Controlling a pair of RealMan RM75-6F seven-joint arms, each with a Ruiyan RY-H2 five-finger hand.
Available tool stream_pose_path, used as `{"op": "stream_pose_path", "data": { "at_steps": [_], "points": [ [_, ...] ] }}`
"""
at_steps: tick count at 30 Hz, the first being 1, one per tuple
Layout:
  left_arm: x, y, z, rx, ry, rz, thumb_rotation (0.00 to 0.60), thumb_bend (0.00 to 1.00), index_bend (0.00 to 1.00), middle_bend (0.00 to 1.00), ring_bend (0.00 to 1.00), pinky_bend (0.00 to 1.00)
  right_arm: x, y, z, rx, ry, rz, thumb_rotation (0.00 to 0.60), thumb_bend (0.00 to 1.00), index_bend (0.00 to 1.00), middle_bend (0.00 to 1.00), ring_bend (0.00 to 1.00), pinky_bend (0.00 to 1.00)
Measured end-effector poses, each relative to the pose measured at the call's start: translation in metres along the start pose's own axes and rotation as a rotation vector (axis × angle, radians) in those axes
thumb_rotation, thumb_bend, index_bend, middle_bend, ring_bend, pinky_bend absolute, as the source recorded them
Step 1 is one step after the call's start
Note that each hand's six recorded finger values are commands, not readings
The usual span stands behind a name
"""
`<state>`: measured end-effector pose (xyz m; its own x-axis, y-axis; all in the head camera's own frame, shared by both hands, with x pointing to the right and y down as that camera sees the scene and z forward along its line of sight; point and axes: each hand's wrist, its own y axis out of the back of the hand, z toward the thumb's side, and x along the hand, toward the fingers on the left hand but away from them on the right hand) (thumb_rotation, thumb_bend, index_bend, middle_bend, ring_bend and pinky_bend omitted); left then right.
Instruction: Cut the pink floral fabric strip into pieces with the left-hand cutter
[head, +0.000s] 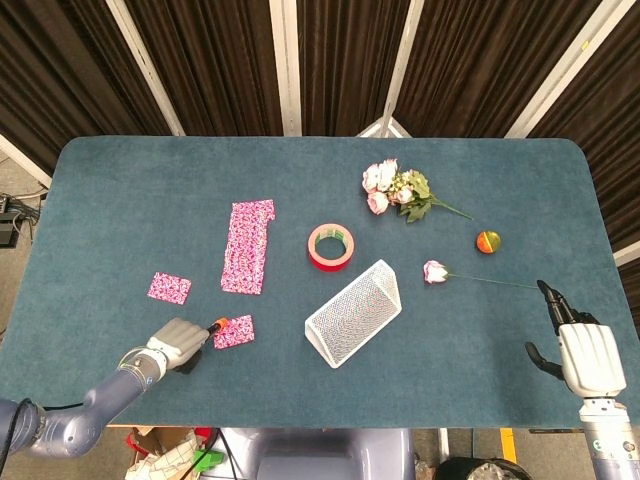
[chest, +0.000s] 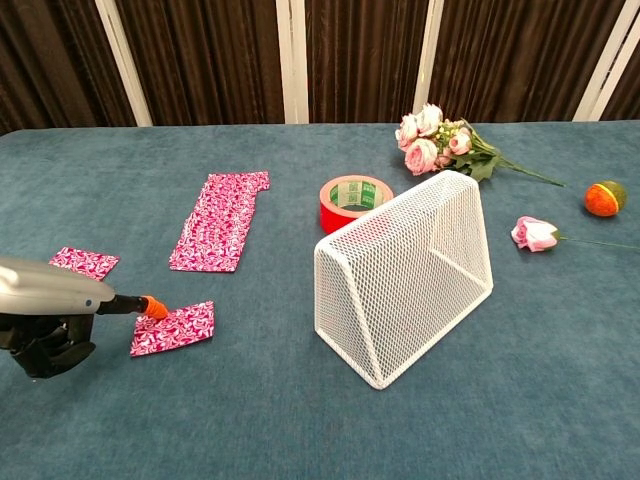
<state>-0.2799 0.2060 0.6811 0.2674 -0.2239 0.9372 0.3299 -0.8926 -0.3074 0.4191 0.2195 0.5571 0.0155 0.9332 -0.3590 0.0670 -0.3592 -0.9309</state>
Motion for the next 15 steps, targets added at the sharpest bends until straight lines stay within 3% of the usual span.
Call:
{"op": "stream_pose_path", "data": {
  "at_steps": [7, 11, 15],
  "points": [
    [-0.007, 0.015, -0.004, -0.031, -0.011, 0.067, 0.600, 0.79, 0.00, 0.82, 0.72, 0.67, 0.000, 0.000, -0.001, 0.002, -0.003, 0.001, 0.600, 0.29, 0.00, 0.22, 0.45, 0.46],
    [-0.017, 0.026, -0.007, -0.061, -0.024, 0.134, 0.600, 0.76, 0.00, 0.75, 0.66, 0.66, 0.000, -0.001, -0.001, 0.009, -0.007, 0.001, 0.600, 0.29, 0.00, 0.22, 0.45, 0.46],
    [-0.031, 0.037, -0.012, -0.085, -0.042, 0.237, 0.600, 0.68, 0.00, 0.43, 0.37, 0.48, 0.000, -0.002, -0.001, 0.011, -0.009, 0.003, 0.600, 0.29, 0.00, 0.22, 0.45, 0.46]
  ]
}}
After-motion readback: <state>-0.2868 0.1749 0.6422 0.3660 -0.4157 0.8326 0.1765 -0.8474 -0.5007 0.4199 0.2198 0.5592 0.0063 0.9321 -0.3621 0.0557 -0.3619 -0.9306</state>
